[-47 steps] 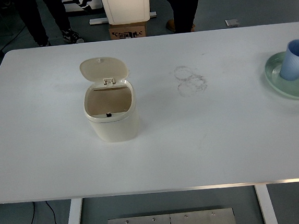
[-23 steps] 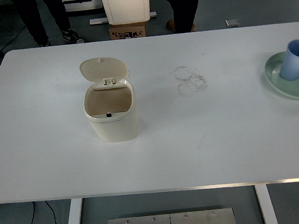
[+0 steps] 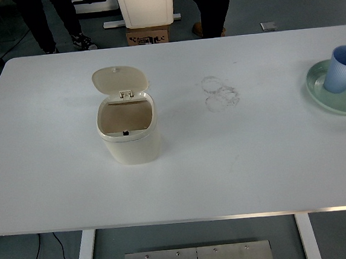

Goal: Close trash bin

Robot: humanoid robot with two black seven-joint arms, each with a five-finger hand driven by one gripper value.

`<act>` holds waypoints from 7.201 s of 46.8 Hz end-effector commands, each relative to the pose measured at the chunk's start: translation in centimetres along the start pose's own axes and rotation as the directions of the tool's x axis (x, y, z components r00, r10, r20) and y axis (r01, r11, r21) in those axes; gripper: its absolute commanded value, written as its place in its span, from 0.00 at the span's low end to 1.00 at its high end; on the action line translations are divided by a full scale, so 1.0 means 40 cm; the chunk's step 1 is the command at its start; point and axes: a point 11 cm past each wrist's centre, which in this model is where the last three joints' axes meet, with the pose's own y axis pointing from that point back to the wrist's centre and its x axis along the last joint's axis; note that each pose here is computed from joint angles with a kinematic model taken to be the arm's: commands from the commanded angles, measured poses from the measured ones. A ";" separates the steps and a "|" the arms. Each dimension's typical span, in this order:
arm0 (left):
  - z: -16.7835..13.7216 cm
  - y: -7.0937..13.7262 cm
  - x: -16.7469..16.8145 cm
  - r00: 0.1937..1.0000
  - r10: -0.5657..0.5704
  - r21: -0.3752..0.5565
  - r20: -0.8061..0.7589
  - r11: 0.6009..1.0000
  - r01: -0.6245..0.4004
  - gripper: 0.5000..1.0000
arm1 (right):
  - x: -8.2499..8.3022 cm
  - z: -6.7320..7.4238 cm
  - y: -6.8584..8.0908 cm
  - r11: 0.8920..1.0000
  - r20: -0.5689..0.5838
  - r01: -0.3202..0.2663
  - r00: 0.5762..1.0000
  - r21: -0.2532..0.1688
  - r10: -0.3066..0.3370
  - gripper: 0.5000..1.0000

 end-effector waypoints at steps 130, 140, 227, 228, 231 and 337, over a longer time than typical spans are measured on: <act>0.236 0.099 0.002 0.942 -0.129 -0.092 0.310 0.982 0.164 1.00 | 0.000 0.000 0.000 1.000 0.000 0.000 1.000 0.000 0.000 0.98; 0.239 0.093 -0.025 0.936 -0.166 -0.089 0.311 0.975 0.202 1.00 | 0.000 0.000 0.000 1.000 0.000 0.000 1.000 0.000 0.000 0.98; 0.211 0.072 -0.159 0.880 -0.369 -0.040 0.299 0.916 0.398 1.00 | 0.000 0.000 0.000 1.000 0.000 0.000 1.000 0.000 0.000 0.98; 0.212 0.073 -0.157 0.880 -0.368 -0.040 0.300 0.917 0.397 1.00 | 0.000 0.000 0.000 1.000 0.000 0.000 1.000 0.000 0.000 0.98; 0.214 0.072 -0.158 0.879 -0.368 -0.041 0.301 0.917 0.398 1.00 | 0.000 -0.001 0.000 1.000 0.000 0.000 1.000 0.002 0.000 0.98; 0.127 0.100 -0.243 0.829 -0.490 0.032 0.268 0.865 0.501 1.00 | 0.000 0.002 0.000 1.000 0.000 0.000 1.000 -0.001 0.000 0.98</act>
